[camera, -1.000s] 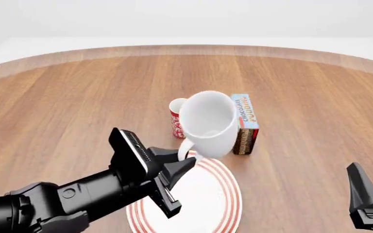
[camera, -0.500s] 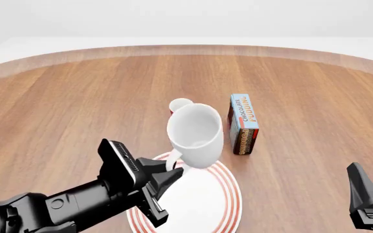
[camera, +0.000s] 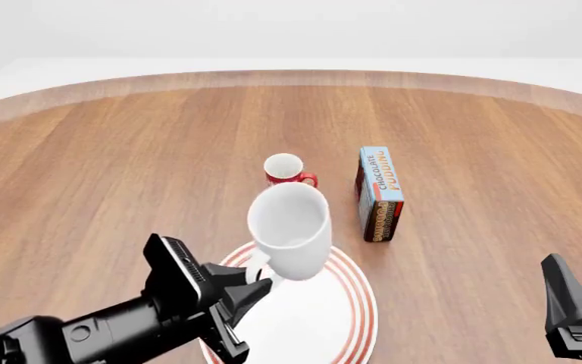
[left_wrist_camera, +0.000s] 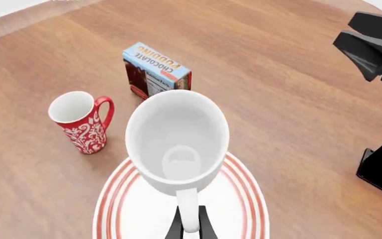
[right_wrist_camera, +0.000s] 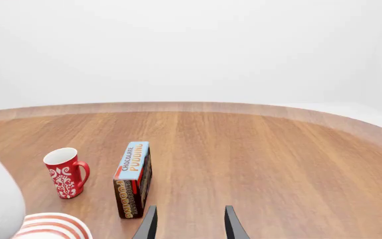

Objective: Pick up the white mug and put it on the plate, and put the chocolate pudding to the right of the plate.

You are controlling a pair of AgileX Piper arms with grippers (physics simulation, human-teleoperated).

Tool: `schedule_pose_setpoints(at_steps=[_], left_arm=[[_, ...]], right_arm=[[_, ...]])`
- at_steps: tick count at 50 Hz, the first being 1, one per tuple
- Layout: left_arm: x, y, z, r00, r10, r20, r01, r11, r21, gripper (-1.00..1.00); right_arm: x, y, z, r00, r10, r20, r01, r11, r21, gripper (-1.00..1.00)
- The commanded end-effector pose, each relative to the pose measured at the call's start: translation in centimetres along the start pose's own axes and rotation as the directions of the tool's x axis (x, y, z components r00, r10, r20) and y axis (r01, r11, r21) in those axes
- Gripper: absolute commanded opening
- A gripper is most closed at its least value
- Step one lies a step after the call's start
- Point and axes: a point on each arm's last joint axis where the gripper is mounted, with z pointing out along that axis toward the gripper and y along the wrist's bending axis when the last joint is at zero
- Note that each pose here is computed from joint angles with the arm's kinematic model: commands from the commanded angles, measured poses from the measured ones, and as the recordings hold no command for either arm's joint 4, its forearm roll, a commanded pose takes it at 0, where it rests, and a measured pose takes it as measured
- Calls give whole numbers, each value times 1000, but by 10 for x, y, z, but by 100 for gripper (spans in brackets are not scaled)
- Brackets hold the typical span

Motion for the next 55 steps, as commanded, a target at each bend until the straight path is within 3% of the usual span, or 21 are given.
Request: schedule_pose_setpoints(at_steps=[1,55], left_arm=[[8,0,-1,1000,-8,-25,8,1000,-1,-100],[45,1,5,989,-74,-128,73,997,-12,-100]], right_arm=[[0,0,0,1000,0,0,0,1000,0,100],[0,0,0,1000,0,0,0,1000,0,100]])
